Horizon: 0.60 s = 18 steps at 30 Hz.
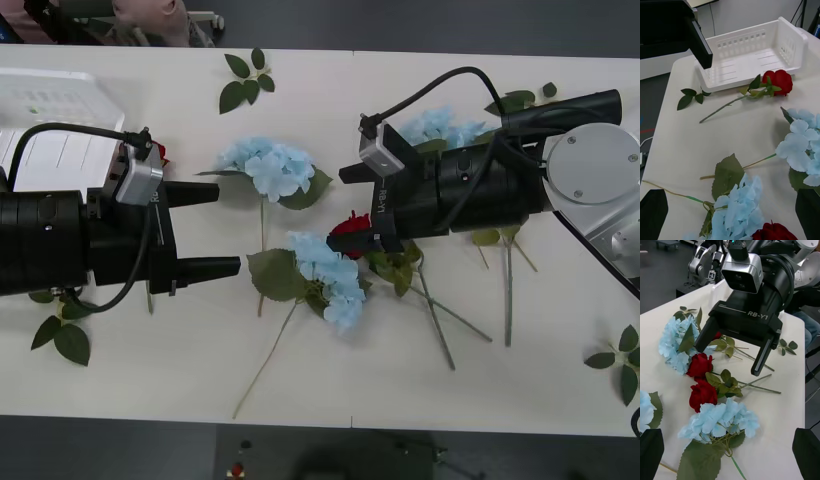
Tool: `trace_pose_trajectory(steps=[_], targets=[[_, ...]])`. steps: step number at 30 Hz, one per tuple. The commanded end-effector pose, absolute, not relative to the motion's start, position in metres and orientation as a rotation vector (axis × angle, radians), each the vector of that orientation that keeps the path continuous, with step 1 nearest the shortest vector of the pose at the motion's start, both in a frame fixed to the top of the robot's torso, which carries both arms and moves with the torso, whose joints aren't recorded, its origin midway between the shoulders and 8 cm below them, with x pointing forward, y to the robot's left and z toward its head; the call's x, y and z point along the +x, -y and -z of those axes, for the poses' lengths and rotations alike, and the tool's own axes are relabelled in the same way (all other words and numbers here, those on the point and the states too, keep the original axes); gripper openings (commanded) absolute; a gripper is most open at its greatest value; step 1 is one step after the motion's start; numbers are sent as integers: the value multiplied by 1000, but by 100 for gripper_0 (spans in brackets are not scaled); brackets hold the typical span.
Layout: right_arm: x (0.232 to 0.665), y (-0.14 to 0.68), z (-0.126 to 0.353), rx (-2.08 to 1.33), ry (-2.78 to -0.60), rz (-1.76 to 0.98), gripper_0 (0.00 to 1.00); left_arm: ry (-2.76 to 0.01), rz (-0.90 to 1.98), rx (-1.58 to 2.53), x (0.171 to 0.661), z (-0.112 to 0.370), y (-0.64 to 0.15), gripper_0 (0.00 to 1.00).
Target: Put the red flowers into the right box and the blue flowers into the left box
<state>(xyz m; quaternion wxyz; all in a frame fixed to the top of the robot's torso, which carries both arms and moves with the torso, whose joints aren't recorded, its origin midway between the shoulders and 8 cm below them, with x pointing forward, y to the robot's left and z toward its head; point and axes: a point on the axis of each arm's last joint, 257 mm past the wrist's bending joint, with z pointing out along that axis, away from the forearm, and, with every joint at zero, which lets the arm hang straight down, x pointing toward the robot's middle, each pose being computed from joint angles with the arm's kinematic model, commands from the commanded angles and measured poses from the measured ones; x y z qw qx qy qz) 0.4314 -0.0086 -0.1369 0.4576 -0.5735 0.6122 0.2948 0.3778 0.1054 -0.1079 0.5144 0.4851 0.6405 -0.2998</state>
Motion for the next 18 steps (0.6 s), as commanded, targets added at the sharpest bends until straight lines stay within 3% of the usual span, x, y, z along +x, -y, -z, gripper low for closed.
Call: trace_pose_trajectory(steps=[1, 13, 14, 15, 18], targets=[[441, 17, 115, -1448, -1447, -645, 100, -1529, 705, 1204, 374, 107, -105, 100], [441, 17, 115, -1448, -1447, -645, 100, -1529, 705, 1204, 374, 107, -105, 100], [429, 19, 158, -1428, -1536, -709, 100, -1529, 705, 1204, 374, 107, -105, 100], [428, 20, 160, -1426, -1544, -714, 100, -1534, 762, 1169, 367, 113, -97, 100], [428, 27, 154, -1386, -1616, -767, 100, -1517, 845, 1041, 378, 79, -99, 100]])
